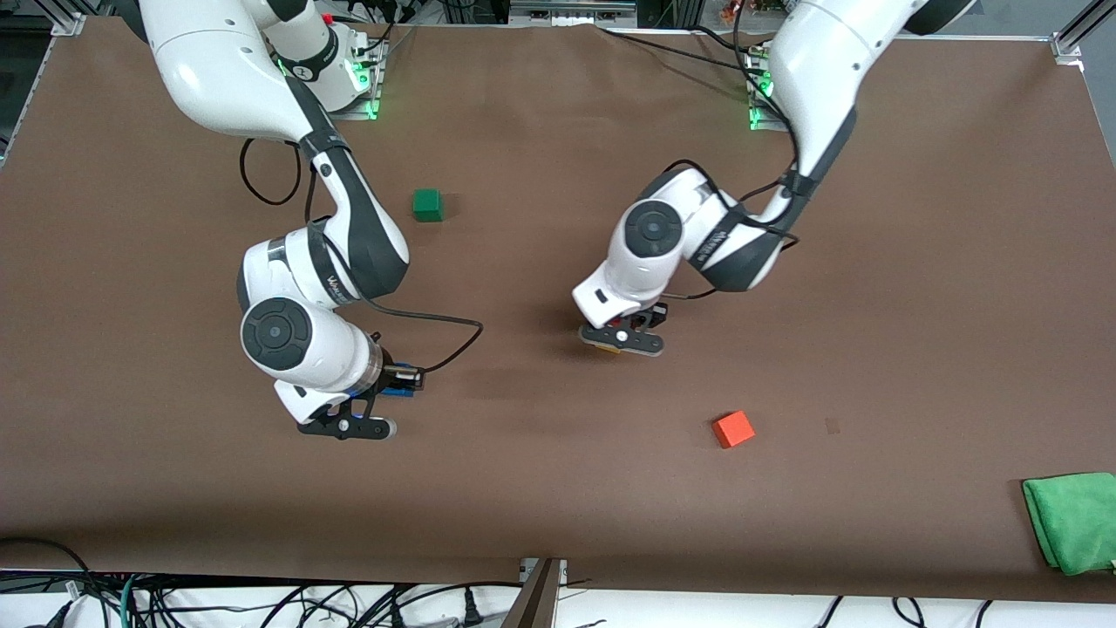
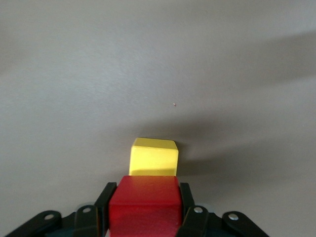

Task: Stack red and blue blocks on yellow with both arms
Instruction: 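Lower the red block onto the yellow block and open the left gripper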

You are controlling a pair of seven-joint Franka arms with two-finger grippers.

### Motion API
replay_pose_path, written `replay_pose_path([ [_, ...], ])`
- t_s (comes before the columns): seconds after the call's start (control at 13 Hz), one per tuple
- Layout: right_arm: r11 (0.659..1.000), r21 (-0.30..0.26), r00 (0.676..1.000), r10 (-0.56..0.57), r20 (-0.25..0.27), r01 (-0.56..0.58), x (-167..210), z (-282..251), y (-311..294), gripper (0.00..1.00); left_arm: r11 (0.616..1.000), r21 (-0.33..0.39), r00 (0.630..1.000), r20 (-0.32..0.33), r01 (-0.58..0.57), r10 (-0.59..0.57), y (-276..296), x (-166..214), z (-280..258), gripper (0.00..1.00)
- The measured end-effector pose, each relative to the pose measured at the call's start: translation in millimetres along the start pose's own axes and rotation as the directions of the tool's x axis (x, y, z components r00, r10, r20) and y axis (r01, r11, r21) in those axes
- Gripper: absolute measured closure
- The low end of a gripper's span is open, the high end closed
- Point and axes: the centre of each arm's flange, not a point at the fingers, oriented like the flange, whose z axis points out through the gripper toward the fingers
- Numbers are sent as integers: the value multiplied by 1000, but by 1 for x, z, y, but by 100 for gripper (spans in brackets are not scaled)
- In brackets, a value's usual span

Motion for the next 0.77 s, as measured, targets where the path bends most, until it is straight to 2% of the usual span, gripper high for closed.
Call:
replay_pose_path([
  [0.23, 1000, 9, 1000, -11, -20, 12, -3, 3, -15, 44, 999, 12, 999, -3, -35, 35, 22, -3, 15, 44],
  [0.62, 999, 14, 999, 41, -25, -40, -12, 4, -34, 44, 995, 67, 997, -41, -67, 70, 14, 6, 17, 44],
  [0.77, 998, 17, 998, 63, -30, -63, -13, 3, -37, 44, 995, 69, 997, -43, -66, 69, 13, 7, 17, 44],
])
